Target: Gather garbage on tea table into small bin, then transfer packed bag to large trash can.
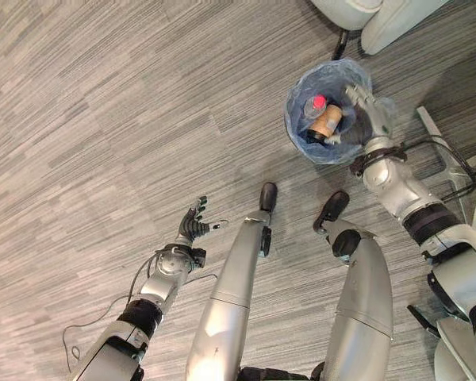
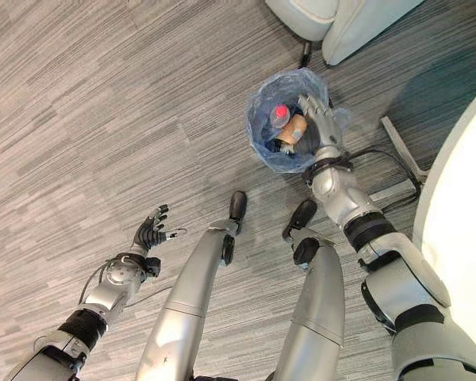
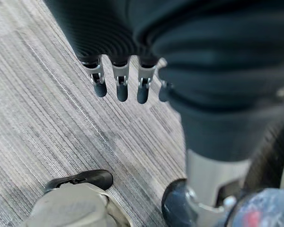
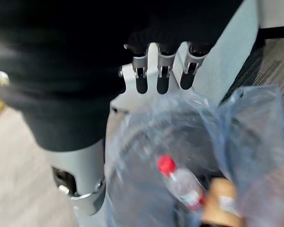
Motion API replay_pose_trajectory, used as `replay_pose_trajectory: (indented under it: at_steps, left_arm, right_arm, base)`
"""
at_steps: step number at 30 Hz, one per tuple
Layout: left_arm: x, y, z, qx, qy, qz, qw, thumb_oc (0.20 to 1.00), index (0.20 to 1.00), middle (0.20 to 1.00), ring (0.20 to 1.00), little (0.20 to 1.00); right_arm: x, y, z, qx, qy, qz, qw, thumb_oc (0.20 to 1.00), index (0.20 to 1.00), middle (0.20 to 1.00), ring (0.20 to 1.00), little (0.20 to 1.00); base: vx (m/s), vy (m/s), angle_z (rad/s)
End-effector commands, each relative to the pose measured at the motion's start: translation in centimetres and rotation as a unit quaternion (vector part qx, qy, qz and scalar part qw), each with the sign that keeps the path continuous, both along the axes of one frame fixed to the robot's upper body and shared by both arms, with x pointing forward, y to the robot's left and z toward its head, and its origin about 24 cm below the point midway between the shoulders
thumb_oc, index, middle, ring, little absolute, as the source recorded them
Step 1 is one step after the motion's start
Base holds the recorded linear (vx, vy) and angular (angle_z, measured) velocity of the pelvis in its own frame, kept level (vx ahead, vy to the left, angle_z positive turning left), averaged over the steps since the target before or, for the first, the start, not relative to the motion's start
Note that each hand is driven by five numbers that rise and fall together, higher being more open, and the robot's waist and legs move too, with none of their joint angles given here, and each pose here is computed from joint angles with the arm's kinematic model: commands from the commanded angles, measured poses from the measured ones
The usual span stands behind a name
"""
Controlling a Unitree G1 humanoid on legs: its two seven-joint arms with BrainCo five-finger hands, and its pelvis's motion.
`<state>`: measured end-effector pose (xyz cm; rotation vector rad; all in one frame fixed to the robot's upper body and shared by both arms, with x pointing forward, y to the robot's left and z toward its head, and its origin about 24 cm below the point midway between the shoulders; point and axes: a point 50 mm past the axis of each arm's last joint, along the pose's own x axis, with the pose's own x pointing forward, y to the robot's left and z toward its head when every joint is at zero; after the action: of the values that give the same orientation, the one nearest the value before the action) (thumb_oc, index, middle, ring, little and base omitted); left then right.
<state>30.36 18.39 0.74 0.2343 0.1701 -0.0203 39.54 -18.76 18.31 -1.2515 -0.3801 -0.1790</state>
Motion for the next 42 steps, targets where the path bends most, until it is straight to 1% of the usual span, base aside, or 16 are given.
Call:
replay_pose_trajectory:
  at_steps: [1, 7, 13, 14, 15, 21, 22, 23, 28, 30, 31, 32, 33, 36, 37, 42]
  left_arm:
    - [-2.2, 1.2, -2.2, 0.017, 0.030, 0.021, 0.999, 1.000, 1.000, 1.000, 1.000, 1.000]
    - [-2.1, 1.1, -2.1, 0.016, 0.025, 0.019, 0.999, 1.000, 1.000, 1.000, 1.000, 1.000]
    - [-1.7, 1.0, -1.7, 0.019, 0.018, 0.014, 1.000, 1.000, 1.000, 1.000, 1.000, 1.000]
    - [-1.7, 1.1, -1.7, 0.021, 0.019, 0.014, 0.999, 1.000, 1.000, 1.000, 1.000, 1.000]
    - [-1.6, 1.0, -1.7, 0.022, 0.020, 0.015, 0.999, 1.000, 1.000, 1.000, 1.000, 1.000]
    - [-1.1, 0.9, -1.3, 0.021, 0.012, 0.015, 1.000, 1.000, 1.000, 1.000, 1.000, 1.000]
    - [-1.0, 0.9, -1.0, 0.019, 0.007, 0.015, 1.000, 1.000, 1.000, 1.000, 1.000, 1.000]
    - [-1.0, 0.9, -1.0, 0.019, 0.007, 0.014, 1.000, 1.000, 1.000, 1.000, 1.000, 1.000]
    - [-1.1, 1.1, -1.4, 0.009, 0.019, 0.024, 0.999, 1.000, 1.000, 1.000, 1.000, 1.000]
    - [-1.3, 1.1, -1.7, 0.008, 0.027, 0.024, 0.999, 1.000, 1.000, 1.000, 1.000, 1.000]
    - [-1.4, 1.1, -2.2, 0.007, 0.041, 0.029, 0.999, 1.000, 1.000, 1.000, 1.000, 1.000]
    - [-1.5, 1.1, -2.4, 0.007, 0.046, 0.030, 0.998, 1.000, 1.000, 1.000, 1.000, 1.000]
    - [-1.5, 1.1, -2.4, 0.008, 0.046, 0.030, 0.998, 1.000, 1.000, 1.000, 1.000, 1.000]
    - [-1.9, 1.6, -2.9, 0.002, 0.058, 0.040, 0.998, 1.000, 1.000, 1.000, 1.000, 1.000]
    - [-2.7, 2.1, -3.5, -0.003, 0.070, 0.048, 0.996, 1.000, 1.000, 1.000, 1.000, 1.000]
    - [-4.6, 3.3, -4.8, -0.008, 0.095, 0.066, 0.993, 1.000, 1.000, 1.000, 1.000, 1.000]
  right_arm:
    - [0.2, 0.3, -0.2, -0.046, 0.009, 0.000, 0.999, 1.000, 1.000, 1.000, 1.000, 1.000]
    - [0.9, 1.0, -2.1, -0.079, 0.055, -0.016, 0.995, 1.000, 1.000, 1.000, 1.000, 1.000]
    - [1.2, 2.2, -3.6, -0.076, 0.101, -0.011, 0.992, 1.000, 1.000, 1.000, 1.000, 1.000]
    - [1.2, 2.4, -3.9, -0.072, 0.108, -0.007, 0.991, 0.489, 0.489, 0.489, 0.489, 0.489]
    - [1.2, 2.9, -4.4, -0.058, 0.118, -0.001, 0.991, 0.200, 0.200, 0.200, 0.200, 0.200]
    - [1.1, 3.2, -4.2, 0.008, 0.117, 0.010, 0.993, 0.200, 0.200, 0.200, 0.200, 0.200]
    - [1.1, 3.0, -3.5, 0.055, 0.105, 0.015, 0.993, 0.200, 0.200, 0.200, 0.200, 0.200]
    - [1.1, 3.0, -3.5, 0.055, 0.105, 0.015, 0.993, 0.200, 0.200, 0.200, 0.200, 0.200]
    - [0.6, 2.9, -2.2, 0.169, 0.072, 0.041, 0.982, 0.200, 0.200, 0.200, 0.200, 0.200]
    - [0.0, 3.2, -2.6, 0.232, 0.073, 0.062, 0.968, 0.200, 0.200, 0.200, 0.200, 0.200]
    - [-0.8, 3.6, -3.2, 0.312, 0.078, 0.089, 0.943, 0.200, 0.200, 0.200, 0.200, 0.200]
    - [-1.1, 3.7, -3.4, 0.332, 0.079, 0.096, 0.935, 0.200, 0.200, 0.200, 0.200, 0.200]
    - [-1.1, 3.6, -3.4, 0.332, 0.079, 0.096, 0.935, 0.200, 0.200, 0.200, 0.200, 0.200]
    - [-2.2, 4.3, -3.5, 0.376, 0.073, 0.132, 0.914, 0.200, 0.200, 0.200, 0.200, 0.200]
    - [-3.4, 4.7, -3.6, 0.391, 0.070, 0.167, 0.903, 0.200, 0.200, 0.200, 0.200, 0.200]
    - [-5.8, 5.5, -3.4, 0.422, 0.061, 0.228, 0.876, 0.200, 0.200, 0.200, 0.200, 0.200]
  base:
    - [0.00, -0.008, -0.12]
    - [0.00, -0.001, -0.02]
    - [-0.01, -0.014, 0.01]
    - [-0.01, -0.014, 0.03]
    - [-0.01, -0.014, 0.04]
    - [-0.02, -0.002, 0.02]
    - [-0.05, 0.010, -0.02]
    - [-0.06, 0.013, -0.02]
    - [-0.06, 0.000, -0.01]
    - [-0.07, -0.035, -0.07]
    - [-0.07, -0.047, -0.02]
    - [-0.05, -0.032, 0.03]
    - [-0.02, -0.009, 0.04]
    - [0.01, -0.017, 0.01]
    - [0.05, -0.067, 0.05]
    - [0.09, -0.034, -0.08]
